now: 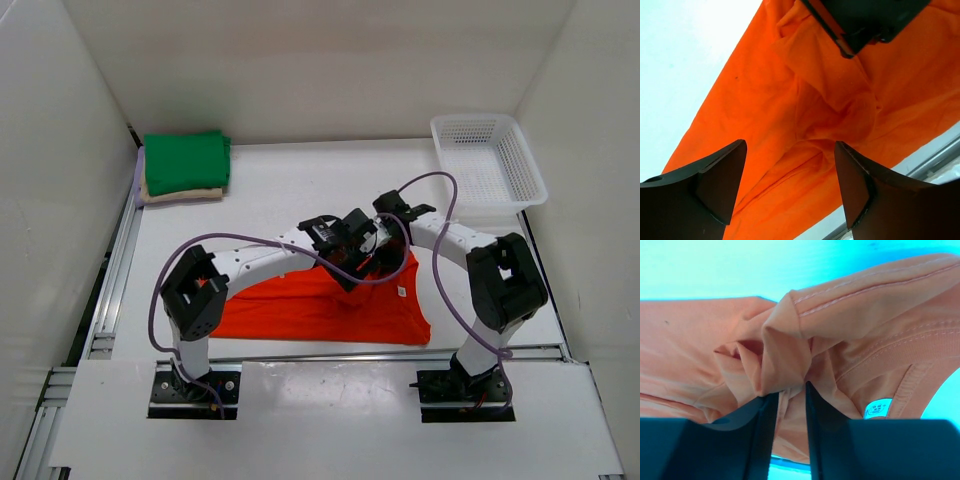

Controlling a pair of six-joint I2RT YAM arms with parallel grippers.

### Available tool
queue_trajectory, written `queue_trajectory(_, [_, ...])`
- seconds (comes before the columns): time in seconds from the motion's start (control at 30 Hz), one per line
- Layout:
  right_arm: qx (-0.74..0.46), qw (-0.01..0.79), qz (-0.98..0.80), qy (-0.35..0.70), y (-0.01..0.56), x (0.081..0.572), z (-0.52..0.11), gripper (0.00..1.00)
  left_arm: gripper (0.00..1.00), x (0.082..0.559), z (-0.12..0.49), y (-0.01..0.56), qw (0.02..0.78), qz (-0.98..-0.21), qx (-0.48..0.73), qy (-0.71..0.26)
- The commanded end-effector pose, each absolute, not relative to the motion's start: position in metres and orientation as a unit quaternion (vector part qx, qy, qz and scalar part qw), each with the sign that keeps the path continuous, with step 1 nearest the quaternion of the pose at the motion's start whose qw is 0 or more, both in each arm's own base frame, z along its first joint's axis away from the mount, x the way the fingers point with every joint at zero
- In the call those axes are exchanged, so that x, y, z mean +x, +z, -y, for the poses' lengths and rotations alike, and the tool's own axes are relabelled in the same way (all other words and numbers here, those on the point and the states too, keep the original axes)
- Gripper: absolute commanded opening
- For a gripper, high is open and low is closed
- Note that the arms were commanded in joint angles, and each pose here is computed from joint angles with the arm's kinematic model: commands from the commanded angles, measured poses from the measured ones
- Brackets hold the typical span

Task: Fold and stack the t-shirts
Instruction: Fold the other side of the tshirt into a rectangle

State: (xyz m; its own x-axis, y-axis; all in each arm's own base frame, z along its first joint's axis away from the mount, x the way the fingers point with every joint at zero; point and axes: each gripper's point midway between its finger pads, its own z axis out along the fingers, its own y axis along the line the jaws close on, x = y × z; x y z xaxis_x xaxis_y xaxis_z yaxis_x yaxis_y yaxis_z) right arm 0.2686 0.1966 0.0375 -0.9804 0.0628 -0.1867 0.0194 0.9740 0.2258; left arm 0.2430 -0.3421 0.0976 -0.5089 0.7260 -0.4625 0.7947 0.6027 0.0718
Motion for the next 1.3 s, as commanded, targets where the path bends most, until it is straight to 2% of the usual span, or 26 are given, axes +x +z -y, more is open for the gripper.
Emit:
queue_trajectory(0.0, [0.026, 0.126, -0.981, 0.142, 0.048, 0.283, -0.213, 0.30, 0.80, 0.230, 0.377, 0.106, 0.234, -0.840, 0.471, -0.134])
queue_trajectory(0.13, [0.031, 0.110, -0.978, 0.176, 0.049, 0.279, -0.221, 0.28, 0.74, 0.216, 0.387, 0.104, 0.216, -0.832, 0.483, -0.167])
queue_trajectory(0.23, [0.041, 0.100, -0.976, 0.192, 0.049, 0.278, -0.221, 0.31, 0.74, 0.209, 0.382, 0.094, 0.198, -0.834, 0.487, -0.168])
queue_trajectory(0.43, [0.040, 0.110, -0.973, 0.197, 0.055, 0.277, -0.219, 0.32, 0.76, 0.216, 0.359, 0.141, 0.267, -0.828, 0.468, -0.151])
queue_trajectory(0.53, [0.043, 0.127, -0.973, 0.186, 0.062, 0.277, -0.212, 0.32, 0.76, 0.212, 0.339, 0.145, 0.279, -0.830, 0.462, -0.136])
queue_trajectory(0.83, [0.012, 0.158, -0.972, 0.172, 0.081, 0.286, -0.206, 0.29, 0.76, 0.152, 0.340, 0.118, 0.255, -0.801, 0.526, -0.131])
queue_trajectory(1.1, [-0.024, 0.124, -0.971, 0.203, 0.071, 0.276, -0.219, 0.29, 0.76, 0.169, 0.366, 0.104, 0.281, -0.798, 0.518, -0.129])
queue_trajectory(1.27, [-0.034, 0.132, -0.969, 0.205, 0.074, 0.285, -0.222, 0.29, 0.76, 0.179, 0.372, 0.083, 0.275, -0.805, 0.516, -0.100])
